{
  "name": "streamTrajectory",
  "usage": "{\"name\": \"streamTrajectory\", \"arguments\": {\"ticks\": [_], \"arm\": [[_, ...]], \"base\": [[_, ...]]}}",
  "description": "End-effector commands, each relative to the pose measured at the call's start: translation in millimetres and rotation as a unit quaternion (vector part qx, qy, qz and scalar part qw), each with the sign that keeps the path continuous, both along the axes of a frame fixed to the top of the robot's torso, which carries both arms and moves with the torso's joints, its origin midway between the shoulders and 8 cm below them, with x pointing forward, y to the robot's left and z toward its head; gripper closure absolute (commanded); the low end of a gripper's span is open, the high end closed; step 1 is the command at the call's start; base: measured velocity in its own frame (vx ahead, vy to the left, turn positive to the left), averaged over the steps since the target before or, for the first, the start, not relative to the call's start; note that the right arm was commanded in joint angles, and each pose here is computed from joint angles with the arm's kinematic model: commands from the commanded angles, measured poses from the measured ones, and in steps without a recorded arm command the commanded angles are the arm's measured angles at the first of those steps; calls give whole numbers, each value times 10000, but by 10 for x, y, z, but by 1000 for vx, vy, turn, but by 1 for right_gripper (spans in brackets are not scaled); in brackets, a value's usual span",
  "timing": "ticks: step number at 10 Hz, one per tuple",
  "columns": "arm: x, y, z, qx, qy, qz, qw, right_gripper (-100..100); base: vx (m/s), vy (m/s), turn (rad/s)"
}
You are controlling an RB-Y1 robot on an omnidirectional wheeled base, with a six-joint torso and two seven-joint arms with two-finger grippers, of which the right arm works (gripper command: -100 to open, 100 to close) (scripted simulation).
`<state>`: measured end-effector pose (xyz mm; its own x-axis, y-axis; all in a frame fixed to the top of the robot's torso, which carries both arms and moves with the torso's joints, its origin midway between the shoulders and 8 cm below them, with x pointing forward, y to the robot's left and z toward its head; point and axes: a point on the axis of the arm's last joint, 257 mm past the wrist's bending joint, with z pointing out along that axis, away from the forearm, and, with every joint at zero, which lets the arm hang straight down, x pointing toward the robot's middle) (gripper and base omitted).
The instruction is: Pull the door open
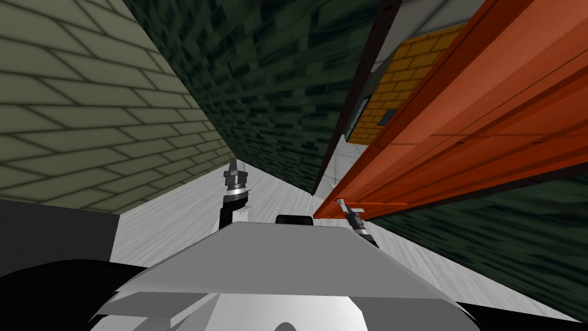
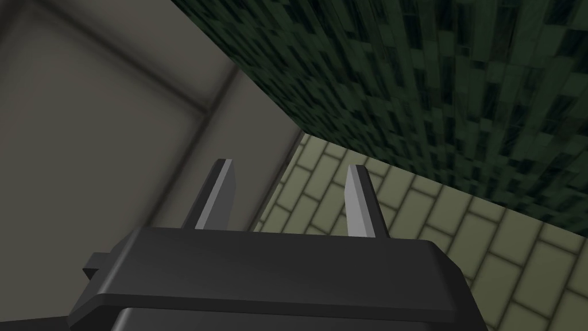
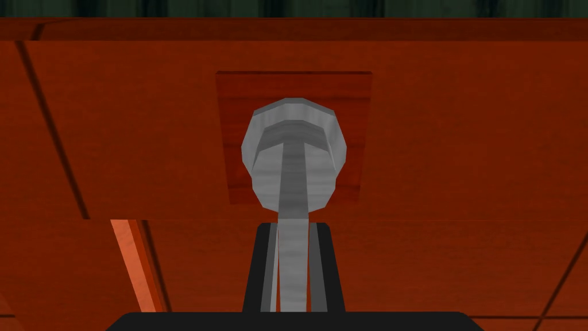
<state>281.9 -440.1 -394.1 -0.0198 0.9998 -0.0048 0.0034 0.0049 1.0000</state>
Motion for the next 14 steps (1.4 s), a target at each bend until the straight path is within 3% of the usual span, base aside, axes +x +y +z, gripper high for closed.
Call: {"name": "streamTrajectory", "arguments": {"ticks": [1, 14], "arm": [[73, 89, -12, 13, -9, 130, 9999, 100], [535, 474, -3, 2, -47, 758, 9971, 100]], "base": [[-139, -24, -38], [-95, -20, -31]]}}
